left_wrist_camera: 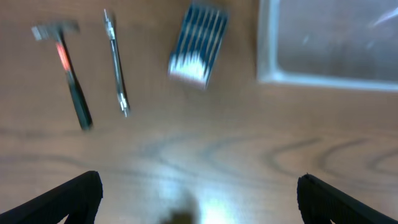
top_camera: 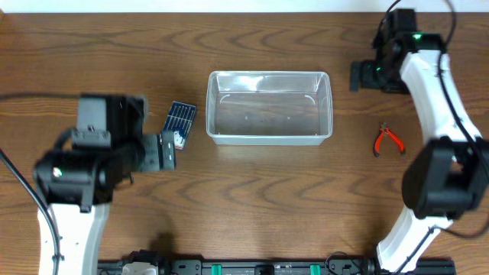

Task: Pack container
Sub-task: 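Move left gripper over the blue screwdriver set case and lower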

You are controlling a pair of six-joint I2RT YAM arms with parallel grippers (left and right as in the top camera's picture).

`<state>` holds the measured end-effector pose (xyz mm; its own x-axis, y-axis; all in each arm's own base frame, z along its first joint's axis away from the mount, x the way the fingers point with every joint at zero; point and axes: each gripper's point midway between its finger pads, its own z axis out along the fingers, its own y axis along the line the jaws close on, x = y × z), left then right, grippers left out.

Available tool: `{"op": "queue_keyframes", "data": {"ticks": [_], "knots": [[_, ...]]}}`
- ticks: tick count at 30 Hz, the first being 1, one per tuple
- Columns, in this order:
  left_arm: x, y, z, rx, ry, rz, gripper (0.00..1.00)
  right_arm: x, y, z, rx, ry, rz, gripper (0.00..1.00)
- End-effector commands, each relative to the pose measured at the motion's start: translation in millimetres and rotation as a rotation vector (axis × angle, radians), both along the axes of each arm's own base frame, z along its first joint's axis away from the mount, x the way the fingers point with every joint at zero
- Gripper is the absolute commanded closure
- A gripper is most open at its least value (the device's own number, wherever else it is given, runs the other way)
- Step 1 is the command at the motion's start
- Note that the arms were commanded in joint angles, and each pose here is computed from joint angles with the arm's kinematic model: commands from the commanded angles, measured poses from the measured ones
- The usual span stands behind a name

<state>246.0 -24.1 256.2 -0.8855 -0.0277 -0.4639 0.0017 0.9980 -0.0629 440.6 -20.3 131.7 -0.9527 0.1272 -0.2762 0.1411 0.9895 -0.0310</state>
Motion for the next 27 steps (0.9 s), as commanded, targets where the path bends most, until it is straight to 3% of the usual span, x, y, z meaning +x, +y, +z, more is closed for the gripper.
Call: {"op": "queue_keyframes", "data": {"ticks": [1, 7, 13, 19, 27], "knots": [[29, -1, 10, 0.052, 0.003, -0.075, 0.02, -12, -13, 84, -0.058, -0.166, -0.053, 0.01], [90, -2, -32, 0.095, 0.100, -0.148, 0.02, -62, -12, 159, -0.059, -0.302, -0.057, 0.01], [129, -4, -89, 0.133, 0.190, -0.243, 0.02, -101, -11, 206, -0.066, -0.415, -0.045, 0.01], [142, 4, -130, 0.143, 0.267, -0.274, 0.02, -114, -11, 204, -0.076, -0.381, -0.026, 0.01], [127, 22, -193, 0.117, 0.451, -0.247, 0.02, -108, -15, 200, -0.096, -0.371, -0.035, 0.01]]}}
